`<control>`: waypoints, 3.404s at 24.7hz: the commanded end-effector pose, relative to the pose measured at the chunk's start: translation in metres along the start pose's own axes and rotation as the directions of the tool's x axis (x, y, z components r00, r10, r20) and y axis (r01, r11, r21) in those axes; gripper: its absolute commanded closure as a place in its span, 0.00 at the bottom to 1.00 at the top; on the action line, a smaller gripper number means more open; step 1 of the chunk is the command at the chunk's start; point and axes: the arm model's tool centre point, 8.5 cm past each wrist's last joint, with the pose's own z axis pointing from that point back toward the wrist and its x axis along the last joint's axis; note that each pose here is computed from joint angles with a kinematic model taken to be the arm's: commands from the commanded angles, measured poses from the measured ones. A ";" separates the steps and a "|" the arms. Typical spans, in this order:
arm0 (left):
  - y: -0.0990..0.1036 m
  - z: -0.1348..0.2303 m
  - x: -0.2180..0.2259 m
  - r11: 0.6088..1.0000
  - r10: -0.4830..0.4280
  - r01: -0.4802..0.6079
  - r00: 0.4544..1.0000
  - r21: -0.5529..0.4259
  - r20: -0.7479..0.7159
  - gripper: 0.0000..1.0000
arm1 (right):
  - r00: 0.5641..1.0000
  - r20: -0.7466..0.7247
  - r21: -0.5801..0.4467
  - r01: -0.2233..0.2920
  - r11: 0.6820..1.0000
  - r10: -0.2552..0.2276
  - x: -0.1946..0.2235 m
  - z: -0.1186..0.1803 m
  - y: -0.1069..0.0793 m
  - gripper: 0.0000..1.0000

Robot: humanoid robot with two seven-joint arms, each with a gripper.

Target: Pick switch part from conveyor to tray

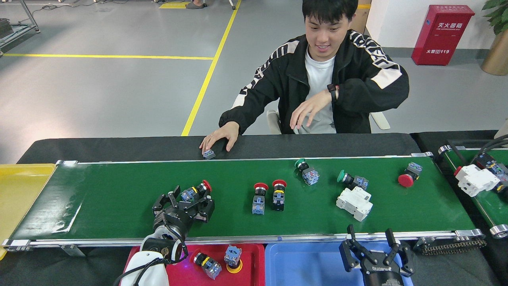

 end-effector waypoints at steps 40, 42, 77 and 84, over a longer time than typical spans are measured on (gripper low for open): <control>-0.058 0.201 -0.085 0.992 0.093 -0.106 0.983 0.072 0.160 0.00 | 0.778 0.628 0.023 -0.027 0.999 0.007 -0.021 0.059 -0.016 0.64; -0.058 0.200 -0.101 0.990 0.123 -0.125 0.992 0.072 0.039 0.00 | 0.759 0.652 0.029 -0.029 0.999 0.003 -0.050 0.077 -0.020 0.63; -0.033 0.043 -0.086 0.998 -0.023 0.024 1.000 -0.063 0.014 0.90 | 0.998 0.015 -0.034 -0.068 0.997 0.069 -0.037 0.044 -0.019 0.02; -0.023 0.048 -0.095 0.999 0.049 -0.049 0.998 -0.019 0.031 0.95 | 0.999 0.015 -0.017 -0.047 0.999 0.047 -0.030 0.043 -0.015 0.02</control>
